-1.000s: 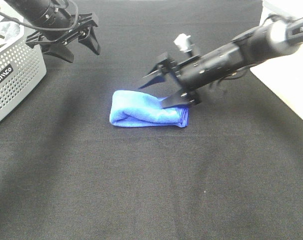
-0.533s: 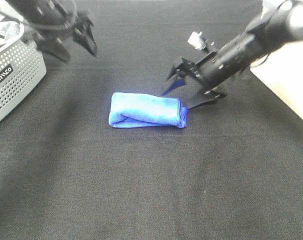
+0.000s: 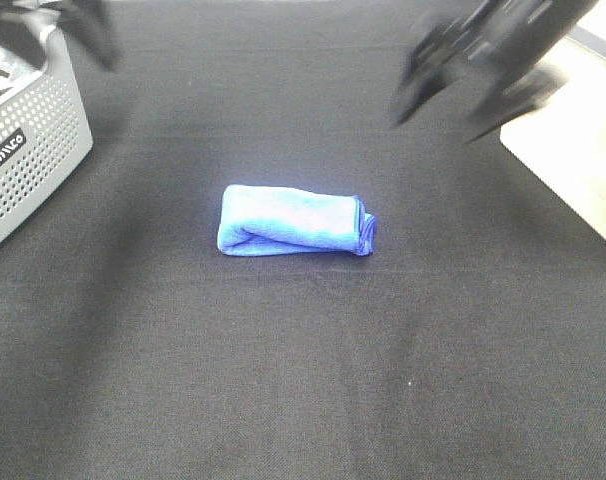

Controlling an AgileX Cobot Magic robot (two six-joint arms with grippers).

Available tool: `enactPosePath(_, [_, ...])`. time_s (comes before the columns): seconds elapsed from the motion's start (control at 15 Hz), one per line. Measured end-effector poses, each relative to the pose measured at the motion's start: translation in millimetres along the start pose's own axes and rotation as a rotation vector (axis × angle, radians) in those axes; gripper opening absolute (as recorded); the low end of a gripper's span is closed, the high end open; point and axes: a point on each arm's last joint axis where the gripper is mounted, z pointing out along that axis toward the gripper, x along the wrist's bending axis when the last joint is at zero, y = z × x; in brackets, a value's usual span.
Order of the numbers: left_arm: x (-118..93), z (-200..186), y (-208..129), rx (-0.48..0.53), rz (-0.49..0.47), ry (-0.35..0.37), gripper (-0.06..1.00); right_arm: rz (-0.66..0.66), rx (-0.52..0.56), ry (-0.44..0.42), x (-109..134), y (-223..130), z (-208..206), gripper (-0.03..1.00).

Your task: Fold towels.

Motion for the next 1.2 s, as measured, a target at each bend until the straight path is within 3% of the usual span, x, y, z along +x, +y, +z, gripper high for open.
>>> enactPosePath(0.27, [-6,-54,-87,-0.006,0.010,0.021,0.69,-0.026,-0.076,-0.129,12,-38,-72,0.86])
enactPosePath(0.33, [-6,-54,-87,-0.006,0.010,0.021,0.69,-0.026,-0.076,-0.129,12,-38,-72,0.86])
enactPosePath(0.53, [-10,-92,-167,-0.097,0.031,0.041,0.70,-0.031,-0.092,-0.180,19,-113,-104,0.86])
enactPosePath(0.6, [-11,-106,-201,-0.155,0.051,0.051,0.70,-0.019,-0.098,-0.185,21,-161,-108,0.86])
enactPosePath(0.87, [-14,-132,-293,-0.387,0.138,0.063,0.70,-0.031,-0.149,-0.191,21,-250,-103,0.86])
enactPosePath(1.07, [-12,-124,-339,-0.494,0.168,0.068,0.70,-0.061,-0.281,-0.214,20,-301,-100,0.86])
enactPosePath(1.2, [-10,-116,-349,-0.508,0.177,0.070,0.70,-0.071,-0.330,-0.219,19,-314,-98,0.86])
